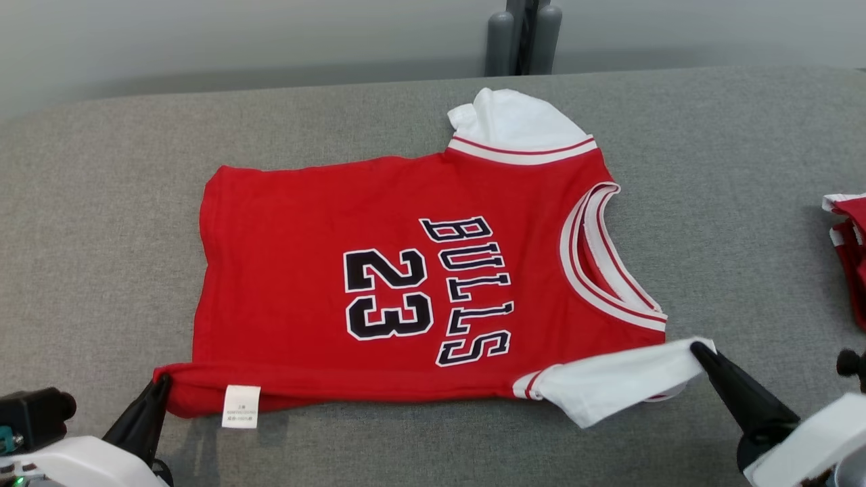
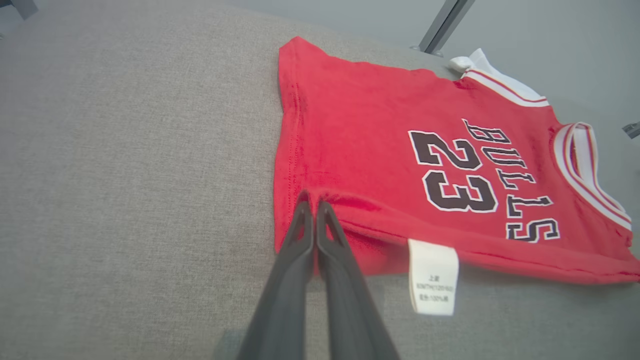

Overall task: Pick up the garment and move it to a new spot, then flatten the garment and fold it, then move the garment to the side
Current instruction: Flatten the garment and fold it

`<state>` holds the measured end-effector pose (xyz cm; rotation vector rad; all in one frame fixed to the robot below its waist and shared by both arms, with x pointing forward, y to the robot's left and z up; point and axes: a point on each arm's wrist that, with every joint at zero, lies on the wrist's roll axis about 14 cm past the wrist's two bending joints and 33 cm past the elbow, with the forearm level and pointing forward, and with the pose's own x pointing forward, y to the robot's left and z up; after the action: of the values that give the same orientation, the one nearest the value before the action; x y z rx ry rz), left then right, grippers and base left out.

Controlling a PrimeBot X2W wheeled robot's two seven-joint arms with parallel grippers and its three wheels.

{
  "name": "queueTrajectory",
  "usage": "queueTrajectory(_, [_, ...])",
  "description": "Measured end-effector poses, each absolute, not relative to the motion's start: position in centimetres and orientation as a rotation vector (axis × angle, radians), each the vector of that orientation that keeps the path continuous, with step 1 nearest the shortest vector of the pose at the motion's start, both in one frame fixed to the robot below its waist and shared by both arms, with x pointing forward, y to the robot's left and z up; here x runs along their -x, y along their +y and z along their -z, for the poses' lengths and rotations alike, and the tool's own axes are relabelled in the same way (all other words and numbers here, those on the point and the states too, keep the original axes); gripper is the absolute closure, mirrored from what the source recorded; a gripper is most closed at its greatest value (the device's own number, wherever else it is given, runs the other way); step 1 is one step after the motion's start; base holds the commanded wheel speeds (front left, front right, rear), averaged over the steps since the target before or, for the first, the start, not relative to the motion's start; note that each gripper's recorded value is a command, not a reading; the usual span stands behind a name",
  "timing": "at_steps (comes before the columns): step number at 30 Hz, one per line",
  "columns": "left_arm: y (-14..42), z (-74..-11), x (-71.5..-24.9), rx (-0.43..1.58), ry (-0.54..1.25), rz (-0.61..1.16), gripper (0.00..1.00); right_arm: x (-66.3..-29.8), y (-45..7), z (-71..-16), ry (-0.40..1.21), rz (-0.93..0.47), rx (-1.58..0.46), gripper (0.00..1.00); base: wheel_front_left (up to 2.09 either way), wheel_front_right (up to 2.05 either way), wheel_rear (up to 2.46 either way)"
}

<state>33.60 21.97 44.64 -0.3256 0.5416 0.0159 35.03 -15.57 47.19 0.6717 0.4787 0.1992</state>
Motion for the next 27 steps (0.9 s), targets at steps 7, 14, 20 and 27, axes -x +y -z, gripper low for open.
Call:
queueTrajectory(7, [22.3, -42.3, -36.5, 0.327, 0.596, -0.007, 1.0, -41.2, -14.4, -46.1, 0.525, -0.281, -0.588, 1.0, 0.0, 0.0, 0.0])
queueTrajectory(14, [22.1, -39.4, -38.0, 0.344, 0.661, -0.008, 1.0, -45.2, -12.8, -43.1, 0.612, -0.331, -0.561, 1.0, 0.0, 0.0, 0.0])
queueTrajectory(20, [22.1, -37.7, -37.6, 0.368, 0.703, -0.023, 1.0, -46.6, -11.6, -41.6, 0.636, -0.359, -0.561, 1.0, 0.0, 0.0, 0.0])
queueTrajectory(27, [22.6, -39.7, -37.8, 0.403, 0.563, -0.082, 0.0, -46.3, -12.7, -43.0, 0.52, -0.303, -0.666, 0.0, 0.0, 0.0, 0.0])
